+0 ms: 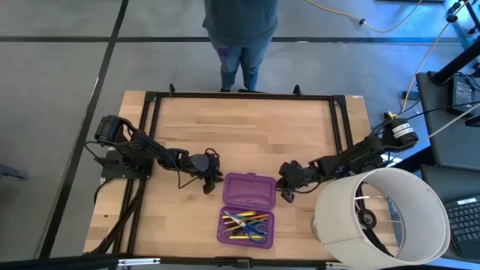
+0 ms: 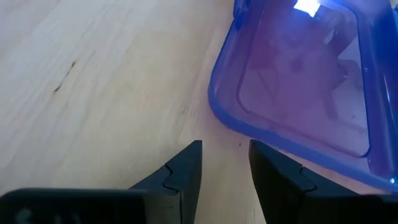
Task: Pick & place school supplies into a supply box
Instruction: Close the violet supply box
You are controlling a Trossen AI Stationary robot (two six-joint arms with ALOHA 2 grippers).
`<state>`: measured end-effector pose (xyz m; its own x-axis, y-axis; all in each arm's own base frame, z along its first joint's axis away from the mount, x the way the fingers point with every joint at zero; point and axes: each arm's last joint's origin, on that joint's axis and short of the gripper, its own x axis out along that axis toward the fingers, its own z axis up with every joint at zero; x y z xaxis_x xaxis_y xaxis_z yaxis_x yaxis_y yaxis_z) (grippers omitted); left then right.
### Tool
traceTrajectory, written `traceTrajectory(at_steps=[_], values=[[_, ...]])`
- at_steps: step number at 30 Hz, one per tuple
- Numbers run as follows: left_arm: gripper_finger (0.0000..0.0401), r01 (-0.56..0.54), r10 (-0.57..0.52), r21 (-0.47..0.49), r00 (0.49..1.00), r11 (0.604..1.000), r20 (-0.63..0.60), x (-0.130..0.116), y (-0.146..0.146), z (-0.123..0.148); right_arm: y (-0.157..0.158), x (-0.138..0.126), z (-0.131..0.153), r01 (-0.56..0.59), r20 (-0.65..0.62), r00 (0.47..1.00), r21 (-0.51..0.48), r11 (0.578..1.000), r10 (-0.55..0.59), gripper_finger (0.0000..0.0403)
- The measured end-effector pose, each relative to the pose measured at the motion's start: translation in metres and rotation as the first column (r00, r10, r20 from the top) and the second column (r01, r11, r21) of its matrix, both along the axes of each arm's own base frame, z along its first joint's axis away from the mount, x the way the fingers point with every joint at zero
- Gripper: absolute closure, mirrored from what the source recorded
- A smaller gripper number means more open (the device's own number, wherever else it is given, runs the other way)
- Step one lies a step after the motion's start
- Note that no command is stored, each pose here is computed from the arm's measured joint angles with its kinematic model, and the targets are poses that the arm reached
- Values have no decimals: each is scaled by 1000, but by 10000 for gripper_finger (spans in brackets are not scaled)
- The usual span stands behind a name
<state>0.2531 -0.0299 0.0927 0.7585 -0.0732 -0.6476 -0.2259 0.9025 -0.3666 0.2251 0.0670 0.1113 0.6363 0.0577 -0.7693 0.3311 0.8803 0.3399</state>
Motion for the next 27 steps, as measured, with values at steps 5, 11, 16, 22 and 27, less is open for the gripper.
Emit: traceTrajectory(at_steps=[5,11,16,22,27], values=[[274,4,-4,-6,1000,1000,1,0,1,0,1,2,1,-20,24,1000,-11,1000,21,316],[274,8,-8,-9,1000,1000,3,1,3,0,0,6,-2,-23,17,1000,-19,1000,24,316],[274,21,-21,-19,1000,1000,7,1,2,0,-4,9,-3,-20,27,999,-28,999,21,316],[274,20,-20,-36,1000,999,-12,-1,2,-1,-11,11,-2,-7,37,999,-44,999,9,316],[274,17,-19,-43,999,999,-31,-2,1,-2,-14,12,-2,0,42,999,-47,999,2,316]])
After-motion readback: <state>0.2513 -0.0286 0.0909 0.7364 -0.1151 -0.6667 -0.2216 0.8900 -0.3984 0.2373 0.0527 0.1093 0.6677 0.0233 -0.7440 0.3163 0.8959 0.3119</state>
